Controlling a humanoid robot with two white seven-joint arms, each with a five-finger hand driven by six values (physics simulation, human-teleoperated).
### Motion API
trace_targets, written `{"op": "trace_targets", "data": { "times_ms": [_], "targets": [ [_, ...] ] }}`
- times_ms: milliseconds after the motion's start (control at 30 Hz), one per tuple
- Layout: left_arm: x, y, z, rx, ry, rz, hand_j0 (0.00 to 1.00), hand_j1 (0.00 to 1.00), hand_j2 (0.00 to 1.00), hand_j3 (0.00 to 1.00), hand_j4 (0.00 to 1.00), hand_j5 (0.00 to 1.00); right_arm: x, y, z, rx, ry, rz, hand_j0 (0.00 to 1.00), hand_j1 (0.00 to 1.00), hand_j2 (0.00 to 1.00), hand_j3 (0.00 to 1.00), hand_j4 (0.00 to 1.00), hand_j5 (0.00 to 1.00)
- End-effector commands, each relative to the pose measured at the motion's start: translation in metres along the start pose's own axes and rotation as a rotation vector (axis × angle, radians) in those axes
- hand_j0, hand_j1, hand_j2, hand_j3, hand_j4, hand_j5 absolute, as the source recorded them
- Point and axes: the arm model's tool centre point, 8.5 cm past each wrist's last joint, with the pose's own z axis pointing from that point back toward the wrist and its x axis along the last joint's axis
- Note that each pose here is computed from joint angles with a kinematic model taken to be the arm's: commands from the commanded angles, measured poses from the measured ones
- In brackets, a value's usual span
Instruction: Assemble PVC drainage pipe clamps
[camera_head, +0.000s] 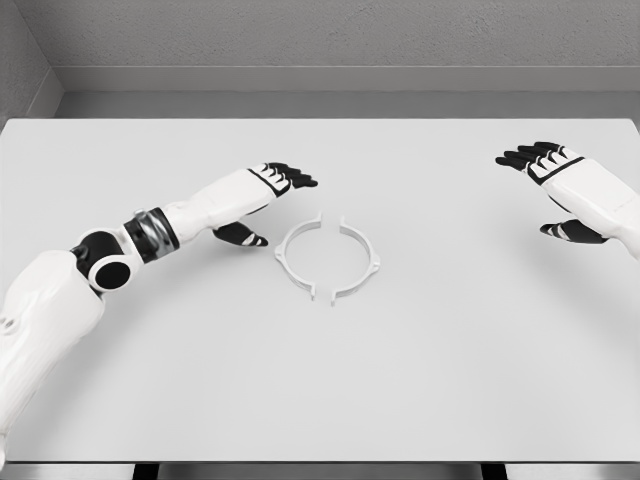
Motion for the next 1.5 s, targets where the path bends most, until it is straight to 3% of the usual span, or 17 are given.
{"op": "trace_targets", "data": {
  "times_ms": [0,1233,1467],
  "targets": [
    [0.002,-0.002,-0.004,0.005,-0.003,0.014,1.00,1.00,1.00,1.00,1.00,1.00,0.000,-0.001,0.000,-0.006,-0.001,-0.005,1.00,1.00,1.00,1.00,1.00,1.00],
    [0.025,-0.018,-0.025,-0.008,-0.064,0.040,1.00,1.00,1.00,1.00,1.00,1.00,0.002,-0.001,-0.001,-0.006,-0.007,-0.004,1.00,1.00,1.00,1.00,1.00,1.00],
    [0.017,-0.011,-0.020,-0.003,-0.045,0.031,1.00,1.00,1.00,1.00,1.00,1.00,0.002,0.000,-0.001,-0.004,-0.007,-0.005,1.00,1.00,1.00,1.00,1.00,1.00]
  ]
}}
